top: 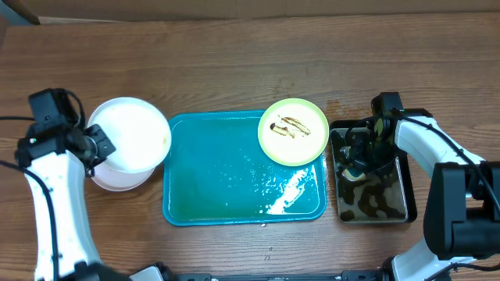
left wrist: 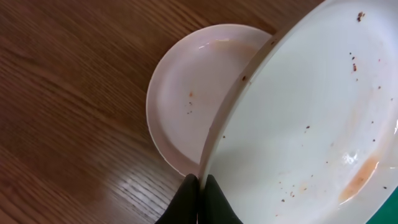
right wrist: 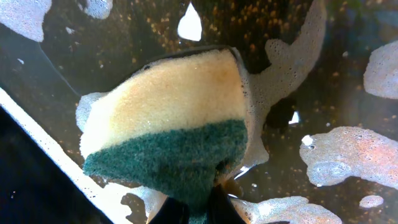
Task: Clean dirty plates on tray and stack at the side
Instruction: 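Carry the white plate left and stack it on the cleaned plate, then release the plate and move the left gripper to the yellow plate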
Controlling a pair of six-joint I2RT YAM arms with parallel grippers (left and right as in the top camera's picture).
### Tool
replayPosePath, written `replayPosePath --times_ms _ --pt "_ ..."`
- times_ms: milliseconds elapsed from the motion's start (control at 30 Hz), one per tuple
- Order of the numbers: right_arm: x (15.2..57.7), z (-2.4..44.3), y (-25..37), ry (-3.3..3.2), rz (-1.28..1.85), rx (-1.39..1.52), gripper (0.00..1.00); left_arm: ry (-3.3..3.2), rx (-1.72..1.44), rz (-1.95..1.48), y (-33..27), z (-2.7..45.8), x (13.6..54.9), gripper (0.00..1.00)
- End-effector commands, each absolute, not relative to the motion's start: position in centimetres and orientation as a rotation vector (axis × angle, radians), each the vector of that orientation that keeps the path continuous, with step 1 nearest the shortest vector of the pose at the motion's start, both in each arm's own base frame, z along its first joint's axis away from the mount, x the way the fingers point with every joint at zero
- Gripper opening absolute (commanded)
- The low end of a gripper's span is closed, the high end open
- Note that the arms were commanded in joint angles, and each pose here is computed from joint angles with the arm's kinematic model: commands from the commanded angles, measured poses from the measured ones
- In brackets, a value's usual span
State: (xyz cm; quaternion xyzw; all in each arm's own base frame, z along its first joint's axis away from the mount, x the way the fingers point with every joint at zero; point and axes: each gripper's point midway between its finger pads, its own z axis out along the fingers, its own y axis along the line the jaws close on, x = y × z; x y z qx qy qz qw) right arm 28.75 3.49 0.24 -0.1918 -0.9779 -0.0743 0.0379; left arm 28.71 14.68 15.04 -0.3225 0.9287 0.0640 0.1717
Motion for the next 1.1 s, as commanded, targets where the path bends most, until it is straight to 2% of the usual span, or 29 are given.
replayPosePath --times_ms 0,233,300,333,467,633,867,900,1000,1067 --pt "27.6 -0.3 3.5 -2.966 -0.224 -0.578 0.04 2.658 -0.961 0.135 15.9 13.5 29.1 0.04" --pt "27.4 -0.3 3.5 -2.961 -0.221 -0.578 0.04 2.711 -1.071 0.133 18.0 10.0 28.7 0.04" --pt "27.4 -0.3 3.5 -2.96 -0.222 -0.577 0.04 2.722 -1.078 0.131 18.0 9.6 28.6 0.13" --pt "27.4 -0.3 3.5 -2.959 -0.221 -0.577 0.04 2.722 -1.081 0.129 18.0 9.6 28.6 0.22" --pt "27.4 -0.3 3.5 -2.963 -0.222 -0.56 0.04 2.705 -1.058 0.003 16.9 10.1 29.5 0.4" --pt "27.4 -0.3 3.5 -2.966 -0.222 -0.545 0.04 2.701 -0.928 -0.182 13.8 12.2 31.3 0.53" --pt "27.4 -0.3 3.5 -2.966 -0.223 -0.545 0.04 2.7 -0.534 -0.346 5.4 15.7 33.7 0.59" --pt "27.4 -0.3 3.5 -2.966 -0.223 -0.545 0.04 2.704 -0.475 -0.369 4.0 15.9 34.0 0.66" --pt "27.4 -0.3 3.5 -2.966 -0.223 -0.545 0.04 2.724 -0.318 -0.466 -0.5 16.1 34.4 0.97" --pt "27.4 -0.3 3.5 -2.966 -0.223 -0.545 0.04 2.734 -0.228 -0.593 -4.1 16.4 34.3 1.0"
